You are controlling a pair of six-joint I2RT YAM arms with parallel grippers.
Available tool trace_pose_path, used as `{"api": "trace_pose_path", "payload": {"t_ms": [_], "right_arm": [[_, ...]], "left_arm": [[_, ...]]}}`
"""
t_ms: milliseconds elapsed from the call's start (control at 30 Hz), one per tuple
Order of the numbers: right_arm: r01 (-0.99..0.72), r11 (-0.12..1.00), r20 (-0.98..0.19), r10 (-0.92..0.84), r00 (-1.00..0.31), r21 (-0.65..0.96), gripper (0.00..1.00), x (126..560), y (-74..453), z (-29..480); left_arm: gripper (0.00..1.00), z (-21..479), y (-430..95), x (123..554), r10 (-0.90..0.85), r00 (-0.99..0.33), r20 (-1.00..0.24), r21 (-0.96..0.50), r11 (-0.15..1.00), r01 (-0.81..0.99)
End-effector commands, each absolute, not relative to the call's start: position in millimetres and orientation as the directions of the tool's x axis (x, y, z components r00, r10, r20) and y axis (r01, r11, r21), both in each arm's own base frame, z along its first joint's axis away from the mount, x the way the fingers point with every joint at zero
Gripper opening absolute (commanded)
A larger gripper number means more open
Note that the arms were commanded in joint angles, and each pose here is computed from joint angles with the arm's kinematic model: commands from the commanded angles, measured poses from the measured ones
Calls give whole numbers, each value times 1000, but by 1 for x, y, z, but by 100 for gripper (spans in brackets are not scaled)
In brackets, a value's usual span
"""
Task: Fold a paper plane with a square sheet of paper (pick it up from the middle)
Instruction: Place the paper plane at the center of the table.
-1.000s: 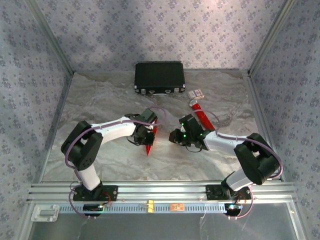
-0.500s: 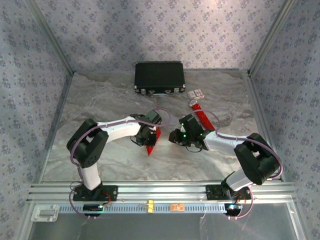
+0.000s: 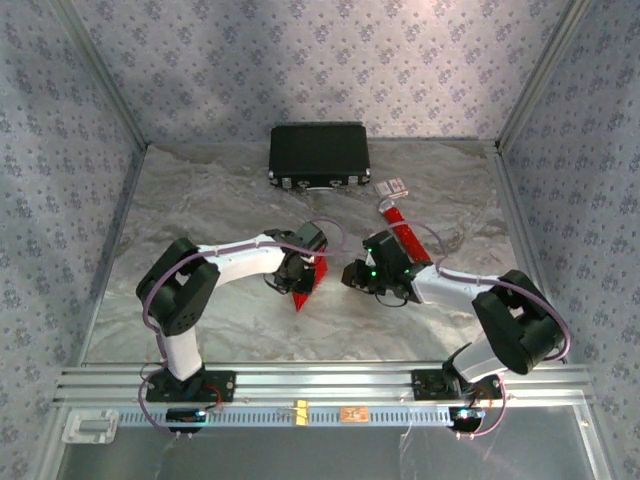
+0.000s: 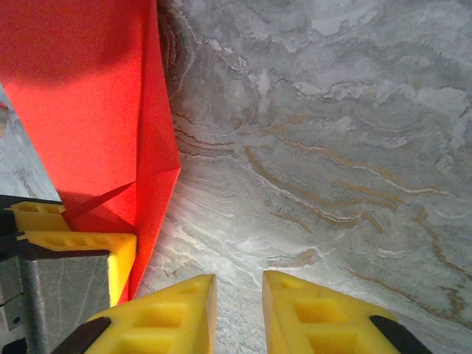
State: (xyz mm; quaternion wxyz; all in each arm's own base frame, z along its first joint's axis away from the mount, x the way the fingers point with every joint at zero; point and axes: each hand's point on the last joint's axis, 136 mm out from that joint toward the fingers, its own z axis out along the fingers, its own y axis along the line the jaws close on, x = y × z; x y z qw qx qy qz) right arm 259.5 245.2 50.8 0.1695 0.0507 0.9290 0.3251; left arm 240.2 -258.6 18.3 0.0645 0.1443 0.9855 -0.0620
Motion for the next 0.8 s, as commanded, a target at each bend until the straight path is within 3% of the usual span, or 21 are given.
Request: {"api": "trace_pose_path", "payload": {"t_ms": [0, 333, 767], "right_arm": [[-18, 796, -301, 207, -931, 606, 24, 258, 236, 52], [-1, 800, -319, 238, -917, 600, 25, 259, 217, 59], [-18, 813, -341, 224, -913, 582, 26, 258, 202, 66]], "left_arm": [[27, 3, -247, 238, 274, -955, -112, -31, 960, 279], [38, -6, -245, 239, 202, -973, -108, -17, 979, 205], [38, 14, -259, 245, -4, -988, -154, -133, 991, 17]]}}
